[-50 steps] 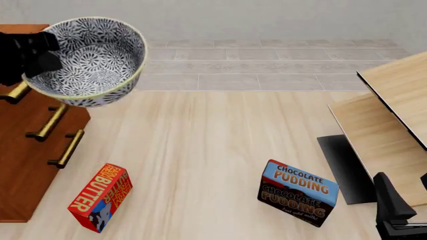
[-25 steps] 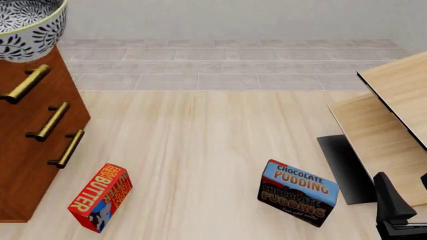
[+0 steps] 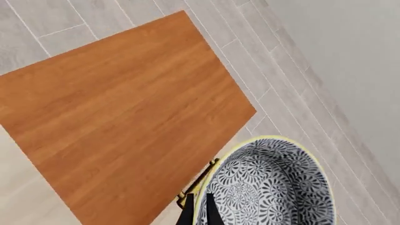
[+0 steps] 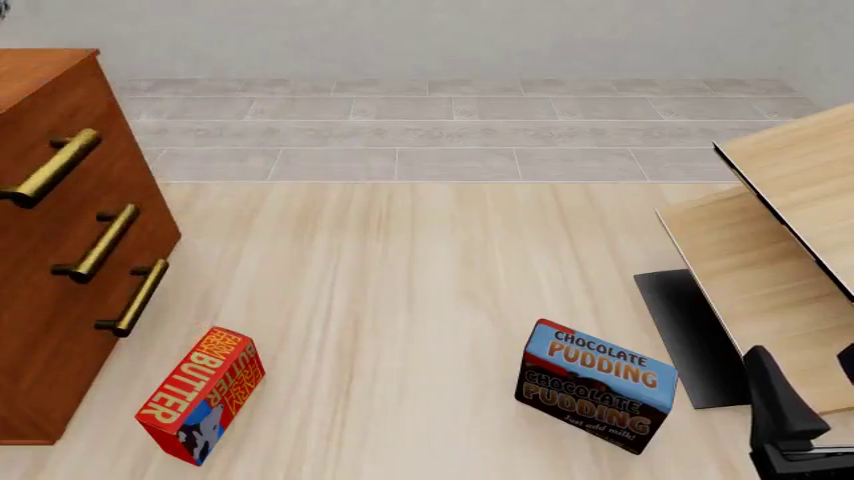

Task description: Close the top drawer of the cabinet and put the bowl on top of it.

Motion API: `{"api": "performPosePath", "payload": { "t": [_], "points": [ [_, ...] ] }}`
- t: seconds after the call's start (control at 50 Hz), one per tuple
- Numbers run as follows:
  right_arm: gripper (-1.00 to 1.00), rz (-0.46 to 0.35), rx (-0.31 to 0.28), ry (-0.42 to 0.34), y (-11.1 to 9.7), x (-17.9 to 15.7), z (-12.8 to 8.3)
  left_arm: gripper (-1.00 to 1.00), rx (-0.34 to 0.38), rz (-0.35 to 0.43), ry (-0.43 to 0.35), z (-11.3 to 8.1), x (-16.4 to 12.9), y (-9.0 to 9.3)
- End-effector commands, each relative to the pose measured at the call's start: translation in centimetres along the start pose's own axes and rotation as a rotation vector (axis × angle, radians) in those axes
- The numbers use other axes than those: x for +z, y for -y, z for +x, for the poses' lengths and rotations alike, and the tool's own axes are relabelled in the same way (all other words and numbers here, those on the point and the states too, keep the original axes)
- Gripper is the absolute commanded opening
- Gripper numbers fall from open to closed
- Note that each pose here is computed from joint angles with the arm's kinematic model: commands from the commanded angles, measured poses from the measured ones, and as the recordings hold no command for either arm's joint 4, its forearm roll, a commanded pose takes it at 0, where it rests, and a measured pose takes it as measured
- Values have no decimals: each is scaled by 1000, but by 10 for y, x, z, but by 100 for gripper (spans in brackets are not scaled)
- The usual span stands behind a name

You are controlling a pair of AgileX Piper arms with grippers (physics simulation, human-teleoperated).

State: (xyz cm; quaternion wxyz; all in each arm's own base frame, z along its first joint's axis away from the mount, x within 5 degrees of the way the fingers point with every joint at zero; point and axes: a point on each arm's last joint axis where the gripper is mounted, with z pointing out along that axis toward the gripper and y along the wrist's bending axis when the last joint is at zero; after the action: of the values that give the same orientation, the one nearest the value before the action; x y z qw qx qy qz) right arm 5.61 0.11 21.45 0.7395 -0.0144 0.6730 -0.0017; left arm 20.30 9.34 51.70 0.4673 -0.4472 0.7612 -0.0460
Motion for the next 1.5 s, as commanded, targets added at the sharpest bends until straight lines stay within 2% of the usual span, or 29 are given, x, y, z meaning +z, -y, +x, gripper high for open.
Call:
{"api": "performPosePath", "payload": {
  "t": [0.02, 0.1, 0.2, 0.28, 0.76, 0.98, 1.04, 1.26, 1.5],
  "points": [
    [100, -4, -3, -3, 0, 0, 0, -100, -114, -93, 25, -19, 17, -19],
    [100, -5, -3, -4, 0, 0, 0, -100, -146, -135, 30, -25, 26, -29],
    [100, -5, -4, -5, 0, 0, 1, -100, -157, -140, 43, -29, 26, -31],
    [100, -4, -3, -5, 0, 0, 1, -100, -180, -169, 50, -35, 30, -39],
    [100, -2, -3, -5, 0, 0, 0, -100, -188, -250, 2, -47, 71, -58],
    [100, -3, -3, -6, 0, 0, 0, -100, -195, -269, -20, -41, 83, -66],
    [100, -3, -3, -5, 0, 0, 0, -100, -192, -276, -13, -44, 81, -69],
    [100, -2, -5, -5, 0, 0, 1, -100, -193, -278, -26, -33, 86, -73],
    [100, -2, -5, -4, 0, 0, 1, -100, -187, -288, -24, -34, 86, -78]
  ]
}}
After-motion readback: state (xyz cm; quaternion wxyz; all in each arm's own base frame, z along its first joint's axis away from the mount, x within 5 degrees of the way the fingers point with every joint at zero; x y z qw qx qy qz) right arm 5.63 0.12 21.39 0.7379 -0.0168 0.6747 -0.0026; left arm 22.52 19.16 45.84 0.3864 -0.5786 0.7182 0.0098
